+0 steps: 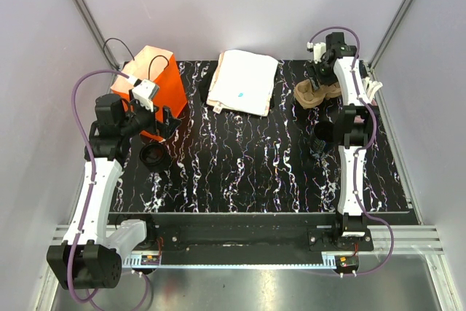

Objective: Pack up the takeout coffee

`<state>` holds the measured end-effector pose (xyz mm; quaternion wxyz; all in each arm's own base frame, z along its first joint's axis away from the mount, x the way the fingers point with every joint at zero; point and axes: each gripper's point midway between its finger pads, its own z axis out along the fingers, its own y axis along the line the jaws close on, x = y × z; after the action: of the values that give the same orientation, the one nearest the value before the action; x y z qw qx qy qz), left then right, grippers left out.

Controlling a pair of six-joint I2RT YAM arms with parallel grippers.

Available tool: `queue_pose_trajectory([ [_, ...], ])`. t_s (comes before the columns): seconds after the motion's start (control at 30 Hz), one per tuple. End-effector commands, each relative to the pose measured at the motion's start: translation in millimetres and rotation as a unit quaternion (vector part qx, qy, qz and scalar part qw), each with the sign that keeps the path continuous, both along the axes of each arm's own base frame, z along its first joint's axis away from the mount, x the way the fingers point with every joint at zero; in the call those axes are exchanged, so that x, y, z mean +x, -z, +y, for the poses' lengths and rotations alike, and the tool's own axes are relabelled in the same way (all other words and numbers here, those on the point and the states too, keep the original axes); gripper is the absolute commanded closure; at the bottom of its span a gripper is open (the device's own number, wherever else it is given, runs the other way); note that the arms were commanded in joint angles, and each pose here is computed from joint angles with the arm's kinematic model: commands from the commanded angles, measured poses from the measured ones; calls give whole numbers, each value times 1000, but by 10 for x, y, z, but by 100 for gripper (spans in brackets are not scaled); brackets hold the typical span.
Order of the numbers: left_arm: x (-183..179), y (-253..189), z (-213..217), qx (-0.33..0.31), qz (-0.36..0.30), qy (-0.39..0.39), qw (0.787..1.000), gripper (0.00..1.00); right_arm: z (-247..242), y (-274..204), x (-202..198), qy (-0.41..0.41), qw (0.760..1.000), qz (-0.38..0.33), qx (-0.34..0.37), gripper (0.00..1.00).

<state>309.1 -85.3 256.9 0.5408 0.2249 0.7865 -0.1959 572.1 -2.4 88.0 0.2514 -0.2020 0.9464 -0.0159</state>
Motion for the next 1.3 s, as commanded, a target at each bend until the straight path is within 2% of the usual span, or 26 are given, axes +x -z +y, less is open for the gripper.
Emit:
queue_pose_trajectory([
  [0.0, 29, -95, -51, -2, -22, 17, 1000, 1, 57, -47, 14, -14, 1000, -3, 7, 29],
  [0.27, 24, -90, -51, -2, -22, 17, 1000, 1, 92, -48, 26, -11, 1000, -4, 18, 36],
  [0.33, 30, -88, -49, -2, -22, 16, 1000, 1, -60, -89, 35, 4, 1000, -10, 22, 37],
  [0.7, 27, -78, -49, -1, -21, 17, 1000, 1, -58, -143, 39, 4, 999, -15, 30, 61],
  [0.9, 25, -83, -49, -1, -21, 17, 1000, 1, -48, -281, 63, 5, 999, -32, 33, 64],
  [1.27, 15, -83, -47, -2, -22, 16, 1000, 1, -68, -652, 122, 10, 997, -77, 29, 64],
])
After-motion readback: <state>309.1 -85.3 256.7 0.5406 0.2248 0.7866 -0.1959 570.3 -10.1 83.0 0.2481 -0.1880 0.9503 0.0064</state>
